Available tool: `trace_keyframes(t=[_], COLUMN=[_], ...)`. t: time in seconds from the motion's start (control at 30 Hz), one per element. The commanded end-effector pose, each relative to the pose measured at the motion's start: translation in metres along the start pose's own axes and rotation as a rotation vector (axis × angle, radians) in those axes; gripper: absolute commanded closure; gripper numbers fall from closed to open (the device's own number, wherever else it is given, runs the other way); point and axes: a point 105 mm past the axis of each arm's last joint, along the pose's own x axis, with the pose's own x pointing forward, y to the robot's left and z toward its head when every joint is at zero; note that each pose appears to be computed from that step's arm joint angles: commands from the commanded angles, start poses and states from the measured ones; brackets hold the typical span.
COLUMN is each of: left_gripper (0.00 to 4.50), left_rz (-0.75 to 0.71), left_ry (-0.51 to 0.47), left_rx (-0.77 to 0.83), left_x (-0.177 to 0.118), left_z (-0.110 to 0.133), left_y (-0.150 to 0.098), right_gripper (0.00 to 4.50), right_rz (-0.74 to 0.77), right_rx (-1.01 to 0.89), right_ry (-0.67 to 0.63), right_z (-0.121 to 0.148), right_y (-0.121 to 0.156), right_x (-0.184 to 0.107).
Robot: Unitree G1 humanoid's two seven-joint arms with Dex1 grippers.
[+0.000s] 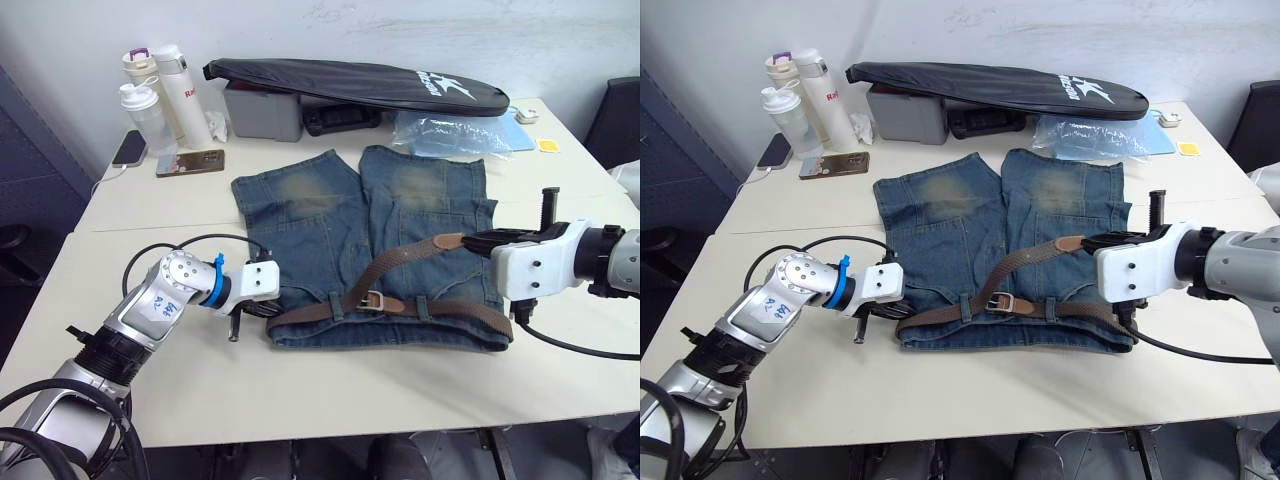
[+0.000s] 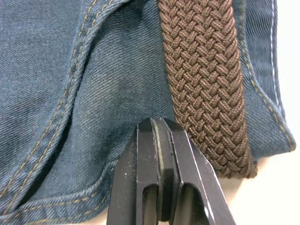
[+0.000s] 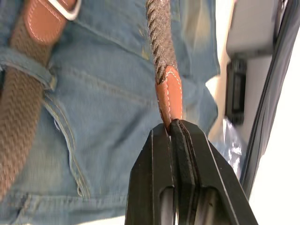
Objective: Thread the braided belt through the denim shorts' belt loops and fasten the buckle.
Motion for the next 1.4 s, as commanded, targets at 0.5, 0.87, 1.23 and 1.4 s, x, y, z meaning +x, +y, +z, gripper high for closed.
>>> trace_keyframes(t=[0.5, 0.87, 1.23, 1.4], left_gripper=[0.03, 0.03, 0.28, 2.37], left_rz=[0.169, 0.244, 0.294, 0.294], left_ry=[-0.556, -0.52, -0.48, -0.507], left_rx=[-0.033, 0.033, 0.126, 0.126], left_x=[-0.033, 0.013, 0.03, 0.029], left_z=[0.144, 0.175, 0.178, 0.182], left_y=[0.041, 0.023, 0.02, 0.018], right_gripper=[4.5, 4.5, 4.5, 4.5], right_rz=[-0.014, -0.01, -0.011, -0.005], right_rx=[0.079, 0.159, 0.176, 0.184], right_ry=[-0.005, 0.008, 0.01, 0.011], right_z=[0.004, 0.006, 0.008, 0.008], right_y=[-0.004, -0.007, -0.008, -0.007], right_x=[0.004, 0.002, 0.001, 0.001])
